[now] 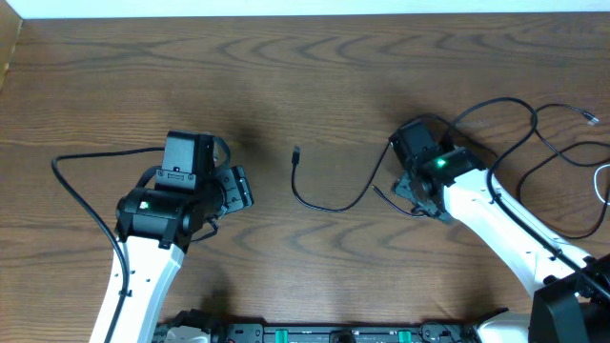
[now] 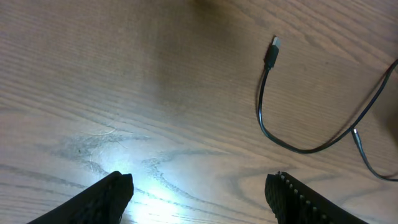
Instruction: Untangle cables
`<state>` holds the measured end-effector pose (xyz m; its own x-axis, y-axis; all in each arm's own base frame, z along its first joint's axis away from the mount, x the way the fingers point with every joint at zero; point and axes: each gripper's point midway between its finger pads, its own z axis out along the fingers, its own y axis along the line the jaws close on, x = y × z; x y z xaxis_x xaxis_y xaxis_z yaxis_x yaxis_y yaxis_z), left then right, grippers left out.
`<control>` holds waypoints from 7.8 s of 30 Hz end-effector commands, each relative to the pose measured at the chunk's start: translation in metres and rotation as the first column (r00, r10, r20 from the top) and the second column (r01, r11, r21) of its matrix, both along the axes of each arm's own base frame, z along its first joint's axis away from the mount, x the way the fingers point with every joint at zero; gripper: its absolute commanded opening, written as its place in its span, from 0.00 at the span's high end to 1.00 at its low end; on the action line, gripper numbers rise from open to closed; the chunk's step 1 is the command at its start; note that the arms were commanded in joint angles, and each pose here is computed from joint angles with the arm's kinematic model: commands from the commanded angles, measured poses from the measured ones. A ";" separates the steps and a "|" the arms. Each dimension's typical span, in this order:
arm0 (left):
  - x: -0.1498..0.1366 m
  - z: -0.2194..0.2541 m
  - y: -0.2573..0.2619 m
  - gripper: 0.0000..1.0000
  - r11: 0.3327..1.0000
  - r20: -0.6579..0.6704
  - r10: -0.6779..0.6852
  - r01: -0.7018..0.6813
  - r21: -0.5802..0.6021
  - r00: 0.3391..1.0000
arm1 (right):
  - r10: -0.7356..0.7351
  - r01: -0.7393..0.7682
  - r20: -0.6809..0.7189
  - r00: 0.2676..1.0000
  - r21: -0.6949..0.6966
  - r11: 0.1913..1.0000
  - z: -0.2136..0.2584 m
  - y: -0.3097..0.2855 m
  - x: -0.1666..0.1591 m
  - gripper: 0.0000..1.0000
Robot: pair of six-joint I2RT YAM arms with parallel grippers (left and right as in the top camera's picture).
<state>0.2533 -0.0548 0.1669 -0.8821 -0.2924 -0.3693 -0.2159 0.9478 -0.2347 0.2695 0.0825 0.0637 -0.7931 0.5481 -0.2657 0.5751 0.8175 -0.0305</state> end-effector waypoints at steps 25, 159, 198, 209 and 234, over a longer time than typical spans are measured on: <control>0.002 0.006 0.001 0.26 0.999 0.017 -0.034 0.034 0.017 0.999 | 0.022 -0.018 0.073 0.997 -0.049 0.999 -0.075 -0.026 -0.019 0.27; -0.007 0.002 0.000 0.26 0.996 -0.017 -0.081 0.082 0.027 0.997 | -0.419 0.458 -0.232 0.878 0.146 0.877 -0.082 -0.214 0.001 0.99; -0.012 -0.001 0.001 0.26 0.996 -0.040 -0.085 0.086 0.031 0.996 | -0.494 0.425 0.470 0.731 0.253 0.869 -0.026 -0.352 0.107 0.99; -0.012 -0.001 0.001 0.26 0.996 -0.041 -0.084 0.086 0.031 0.996 | -0.504 0.327 0.319 0.802 0.473 0.818 -0.041 -0.278 0.113 0.99; -0.013 -0.001 0.001 0.26 0.996 -0.045 -0.084 0.086 0.031 0.995 | -0.465 0.478 0.224 0.856 -0.002 0.878 -0.103 -0.319 0.082 0.99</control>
